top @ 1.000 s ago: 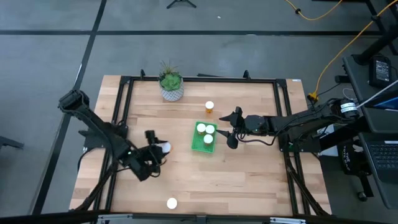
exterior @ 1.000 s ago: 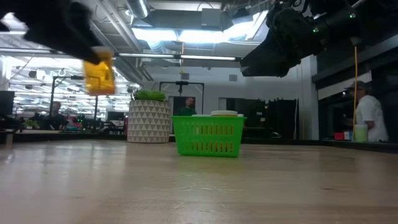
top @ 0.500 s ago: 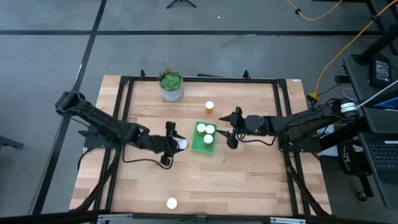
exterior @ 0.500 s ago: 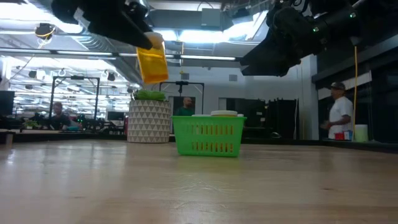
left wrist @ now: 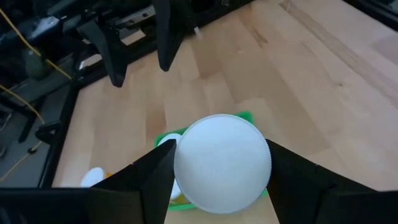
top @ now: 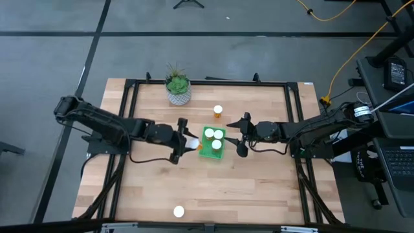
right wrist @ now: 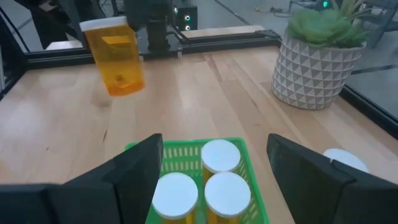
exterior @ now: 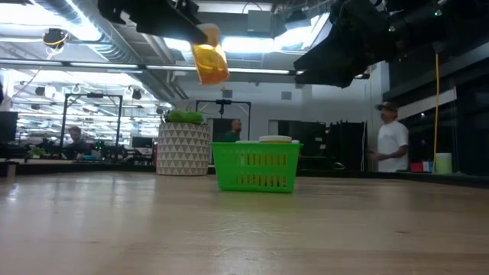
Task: Pick and place pill bottles into a basket
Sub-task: Put the orange pill bottle into the green basket
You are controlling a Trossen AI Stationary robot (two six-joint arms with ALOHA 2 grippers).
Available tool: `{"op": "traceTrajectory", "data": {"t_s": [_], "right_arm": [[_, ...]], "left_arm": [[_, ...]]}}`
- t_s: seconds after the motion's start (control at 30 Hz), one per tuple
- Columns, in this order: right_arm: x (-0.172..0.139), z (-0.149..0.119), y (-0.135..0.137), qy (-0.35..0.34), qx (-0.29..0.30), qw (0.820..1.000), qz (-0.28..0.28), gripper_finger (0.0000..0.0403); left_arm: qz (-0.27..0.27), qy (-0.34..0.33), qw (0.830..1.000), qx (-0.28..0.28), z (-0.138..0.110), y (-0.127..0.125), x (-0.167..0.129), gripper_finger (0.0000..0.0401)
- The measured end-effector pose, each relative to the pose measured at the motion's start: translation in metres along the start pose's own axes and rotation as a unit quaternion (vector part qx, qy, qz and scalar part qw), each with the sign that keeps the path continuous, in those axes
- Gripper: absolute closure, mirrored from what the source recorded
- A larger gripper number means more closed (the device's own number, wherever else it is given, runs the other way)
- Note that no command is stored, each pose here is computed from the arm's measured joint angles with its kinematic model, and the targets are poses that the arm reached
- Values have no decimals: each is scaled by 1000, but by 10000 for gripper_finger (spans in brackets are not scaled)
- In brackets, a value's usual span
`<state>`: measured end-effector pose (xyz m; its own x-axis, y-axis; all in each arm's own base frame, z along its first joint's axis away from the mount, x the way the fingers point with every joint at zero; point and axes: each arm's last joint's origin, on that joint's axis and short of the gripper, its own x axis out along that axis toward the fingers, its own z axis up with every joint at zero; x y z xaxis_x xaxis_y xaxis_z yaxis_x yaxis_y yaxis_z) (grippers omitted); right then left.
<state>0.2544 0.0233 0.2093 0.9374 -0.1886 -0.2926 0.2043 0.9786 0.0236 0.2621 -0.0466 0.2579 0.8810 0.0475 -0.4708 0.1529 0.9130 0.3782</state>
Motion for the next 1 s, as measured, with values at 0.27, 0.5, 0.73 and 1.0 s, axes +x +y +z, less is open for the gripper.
{"op": "traceTrajectory", "data": {"t_s": [0.27,0.5,0.73,1.0], "right_arm": [[0,0,0,0,2,1000,0,111],[0,0,0,0,2,1000,0,111],[0,0,0,1,3,1000,0,111],[0,0,0,1,2,1000,0,111]], "left_arm": [[-28,-23,999,-17,-3,18,4,186],[-50,-29,998,-20,-10,28,19,186],[-64,-14,998,-5,-23,23,49,186],[-56,11,998,6,-35,17,71,186]]}}
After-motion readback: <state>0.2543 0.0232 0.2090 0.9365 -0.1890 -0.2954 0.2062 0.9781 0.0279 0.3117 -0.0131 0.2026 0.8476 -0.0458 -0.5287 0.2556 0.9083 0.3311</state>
